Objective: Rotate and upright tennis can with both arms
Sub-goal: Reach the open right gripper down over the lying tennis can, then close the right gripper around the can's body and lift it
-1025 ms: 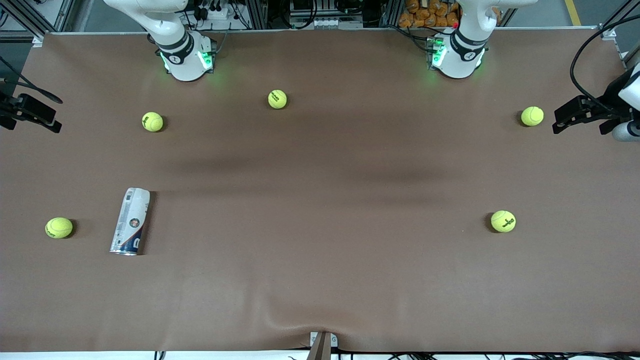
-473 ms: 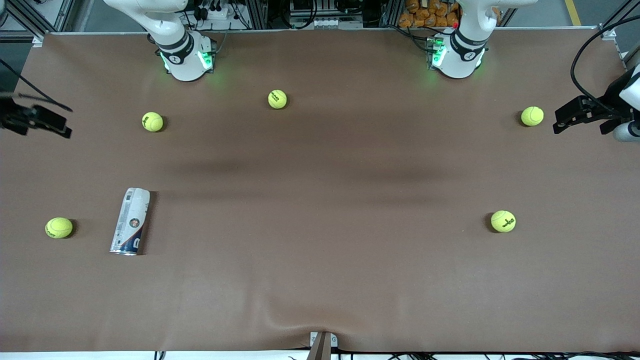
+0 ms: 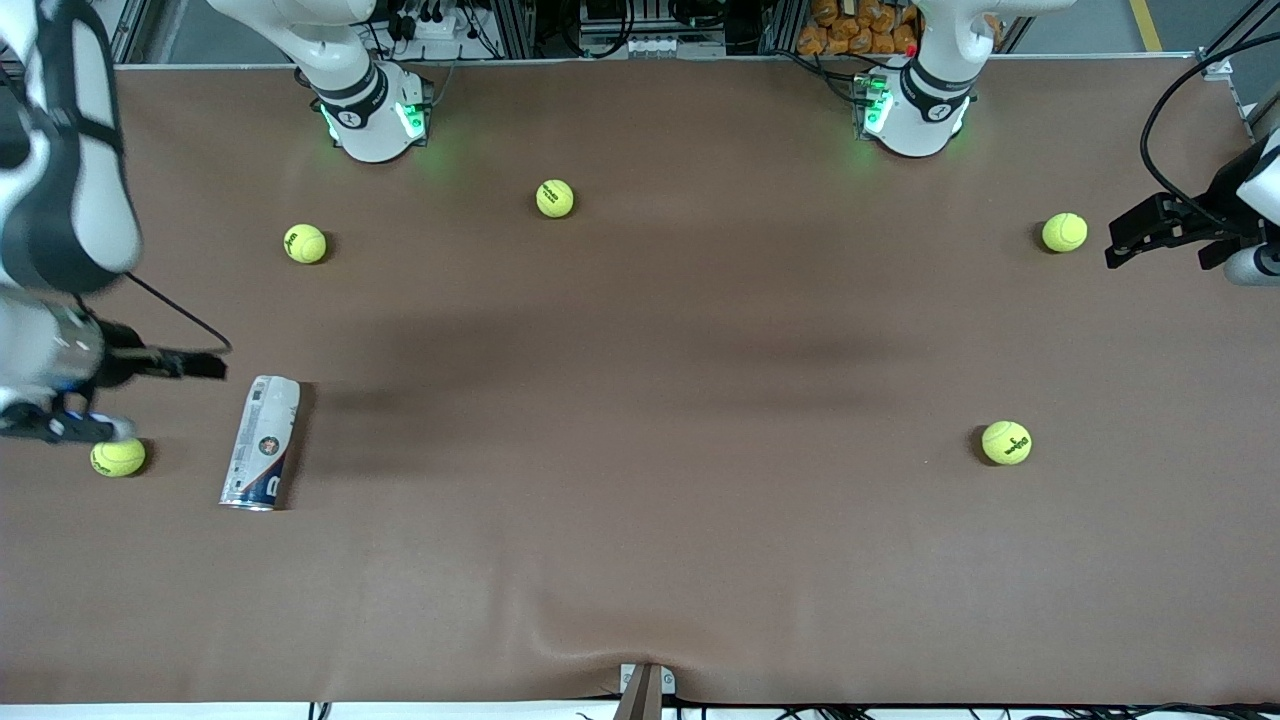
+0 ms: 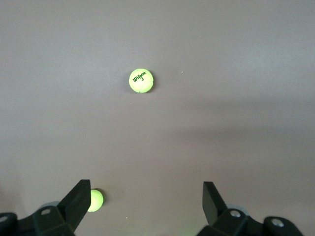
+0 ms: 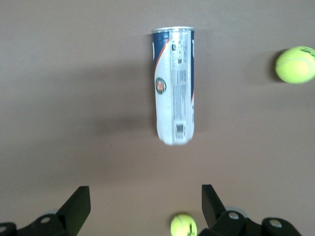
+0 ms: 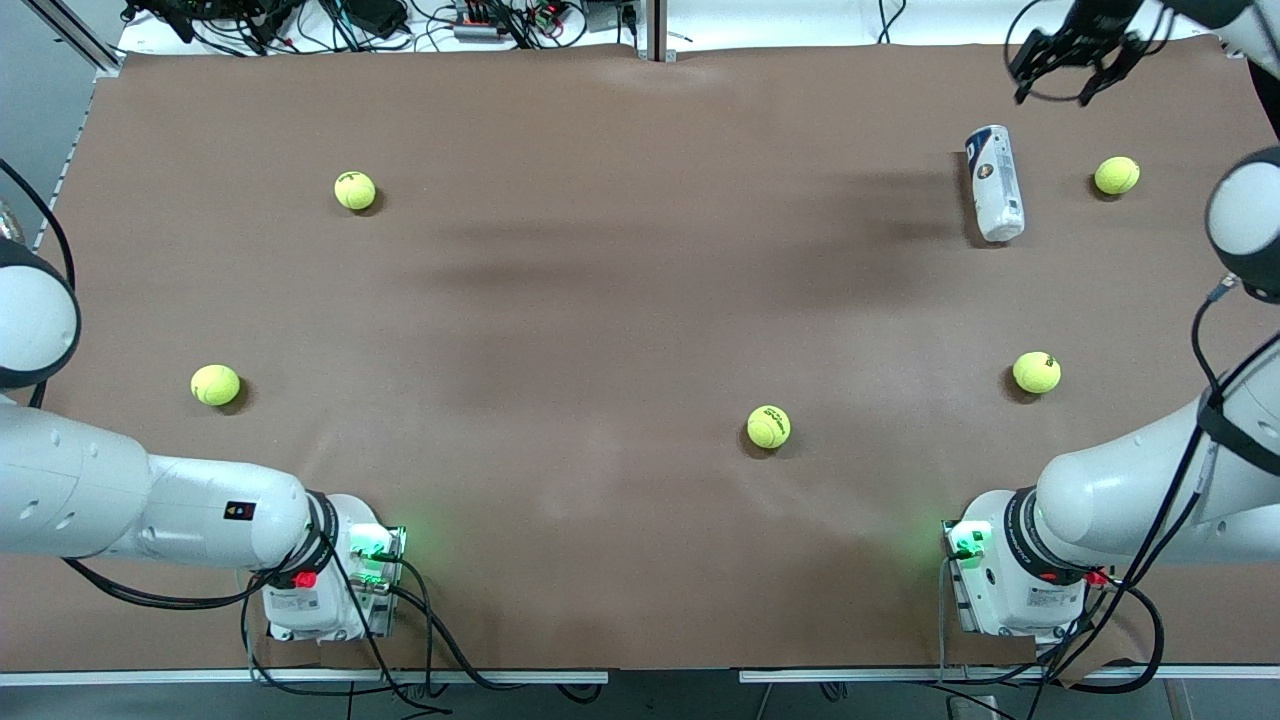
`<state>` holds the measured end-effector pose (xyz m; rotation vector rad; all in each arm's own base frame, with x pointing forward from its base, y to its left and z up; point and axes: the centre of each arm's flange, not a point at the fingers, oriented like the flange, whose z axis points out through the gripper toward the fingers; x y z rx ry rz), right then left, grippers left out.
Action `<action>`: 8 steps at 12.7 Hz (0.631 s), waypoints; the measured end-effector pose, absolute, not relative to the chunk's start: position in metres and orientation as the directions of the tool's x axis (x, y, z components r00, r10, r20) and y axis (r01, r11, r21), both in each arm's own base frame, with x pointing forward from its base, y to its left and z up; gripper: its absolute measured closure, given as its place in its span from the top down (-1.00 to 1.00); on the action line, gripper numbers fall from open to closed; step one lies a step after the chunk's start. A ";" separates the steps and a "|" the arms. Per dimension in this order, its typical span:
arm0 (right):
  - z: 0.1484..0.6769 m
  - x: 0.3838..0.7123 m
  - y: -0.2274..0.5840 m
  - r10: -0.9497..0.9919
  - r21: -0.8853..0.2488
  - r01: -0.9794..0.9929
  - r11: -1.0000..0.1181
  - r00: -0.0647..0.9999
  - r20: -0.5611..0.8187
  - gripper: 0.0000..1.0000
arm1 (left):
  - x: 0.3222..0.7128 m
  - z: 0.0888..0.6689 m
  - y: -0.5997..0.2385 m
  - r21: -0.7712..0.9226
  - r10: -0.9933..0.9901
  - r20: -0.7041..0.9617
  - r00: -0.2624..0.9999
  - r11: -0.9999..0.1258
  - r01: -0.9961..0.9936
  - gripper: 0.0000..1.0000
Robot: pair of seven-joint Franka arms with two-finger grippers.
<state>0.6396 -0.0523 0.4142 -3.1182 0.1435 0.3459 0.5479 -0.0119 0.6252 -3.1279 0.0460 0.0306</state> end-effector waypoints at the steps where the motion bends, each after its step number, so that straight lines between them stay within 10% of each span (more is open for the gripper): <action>1: 0.385 0.646 -0.056 -0.092 0.009 -0.092 -0.996 0.967 -0.236 1.00 | 0.548 0.625 -0.012 -0.013 -0.029 -0.020 0.999 -0.999 -0.030 1.00; 8: 0.245 0.656 -0.095 -0.021 -0.025 -0.029 -0.999 0.962 -0.271 1.00 | 0.548 0.623 -0.011 -0.013 -0.028 -0.024 0.999 -1.000 -0.028 1.00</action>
